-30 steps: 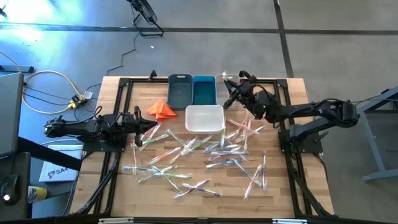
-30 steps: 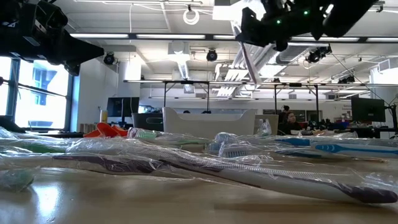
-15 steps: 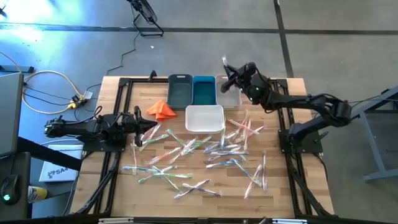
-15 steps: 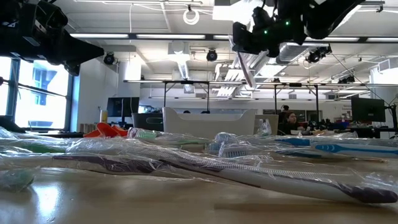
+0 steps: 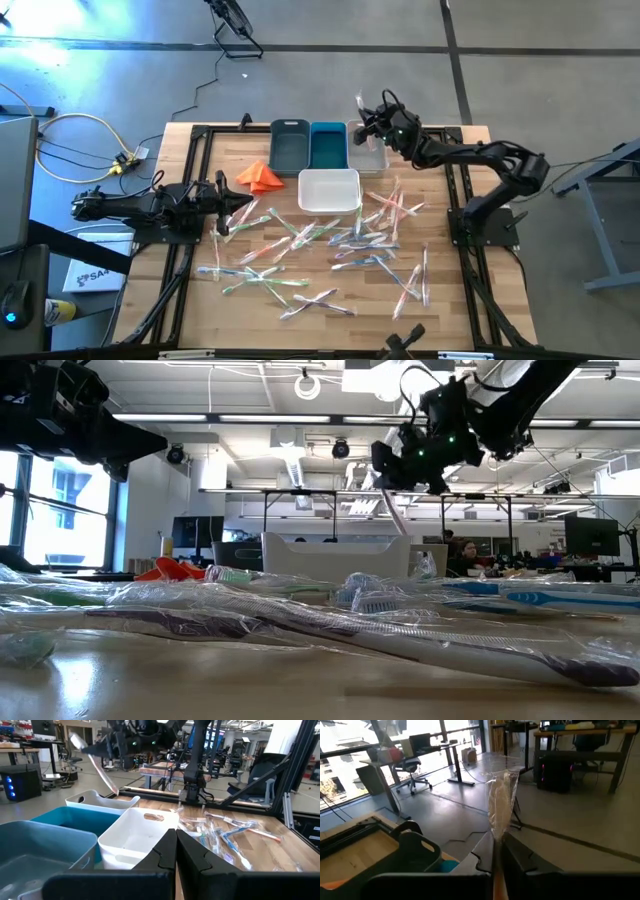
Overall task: Pick & Place Toothbrushes
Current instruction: Put the orange toothbrush into the gray bin
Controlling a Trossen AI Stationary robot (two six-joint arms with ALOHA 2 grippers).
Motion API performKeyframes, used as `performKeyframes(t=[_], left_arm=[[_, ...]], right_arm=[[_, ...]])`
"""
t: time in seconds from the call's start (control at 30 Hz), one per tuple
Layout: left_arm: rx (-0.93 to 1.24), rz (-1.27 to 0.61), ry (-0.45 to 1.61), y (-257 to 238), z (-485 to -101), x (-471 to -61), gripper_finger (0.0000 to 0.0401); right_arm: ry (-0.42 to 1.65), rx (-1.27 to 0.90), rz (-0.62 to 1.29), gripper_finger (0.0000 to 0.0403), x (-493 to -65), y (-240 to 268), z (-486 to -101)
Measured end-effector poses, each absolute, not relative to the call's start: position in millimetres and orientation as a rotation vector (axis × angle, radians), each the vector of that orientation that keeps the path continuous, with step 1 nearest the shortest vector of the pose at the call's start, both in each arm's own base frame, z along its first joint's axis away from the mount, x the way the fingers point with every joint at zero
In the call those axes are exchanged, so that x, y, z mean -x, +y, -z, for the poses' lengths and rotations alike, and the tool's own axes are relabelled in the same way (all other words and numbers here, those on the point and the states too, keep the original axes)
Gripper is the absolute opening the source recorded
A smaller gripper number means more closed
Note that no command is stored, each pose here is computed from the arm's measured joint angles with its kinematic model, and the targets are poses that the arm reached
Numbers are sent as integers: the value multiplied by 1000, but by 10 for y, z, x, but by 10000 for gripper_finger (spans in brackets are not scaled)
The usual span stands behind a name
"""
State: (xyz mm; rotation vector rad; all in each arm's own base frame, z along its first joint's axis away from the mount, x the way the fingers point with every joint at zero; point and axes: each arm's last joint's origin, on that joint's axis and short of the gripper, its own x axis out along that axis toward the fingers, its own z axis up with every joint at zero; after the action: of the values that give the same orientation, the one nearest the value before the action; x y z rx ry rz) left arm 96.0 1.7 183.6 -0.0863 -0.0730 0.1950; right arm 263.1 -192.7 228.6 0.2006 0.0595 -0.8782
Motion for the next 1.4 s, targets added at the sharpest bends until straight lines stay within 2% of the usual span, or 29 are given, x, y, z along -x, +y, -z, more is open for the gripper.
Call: performKeyframes(t=[0.33, 0.8, 1.4], left_arm=[[86, -195, -73, 17, -1836, -960, 0], [86, -195, -73, 17, -1836, -960, 0], [86, -195, -73, 17, -1836, -960, 0]], right_arm=[[179, -322, 884, 9, -2627, -2064, -1958], [356, -409, 892, 9, -2559, -2041, -1781], [375, -415, 892, 9, -2576, -2033, -1732]])
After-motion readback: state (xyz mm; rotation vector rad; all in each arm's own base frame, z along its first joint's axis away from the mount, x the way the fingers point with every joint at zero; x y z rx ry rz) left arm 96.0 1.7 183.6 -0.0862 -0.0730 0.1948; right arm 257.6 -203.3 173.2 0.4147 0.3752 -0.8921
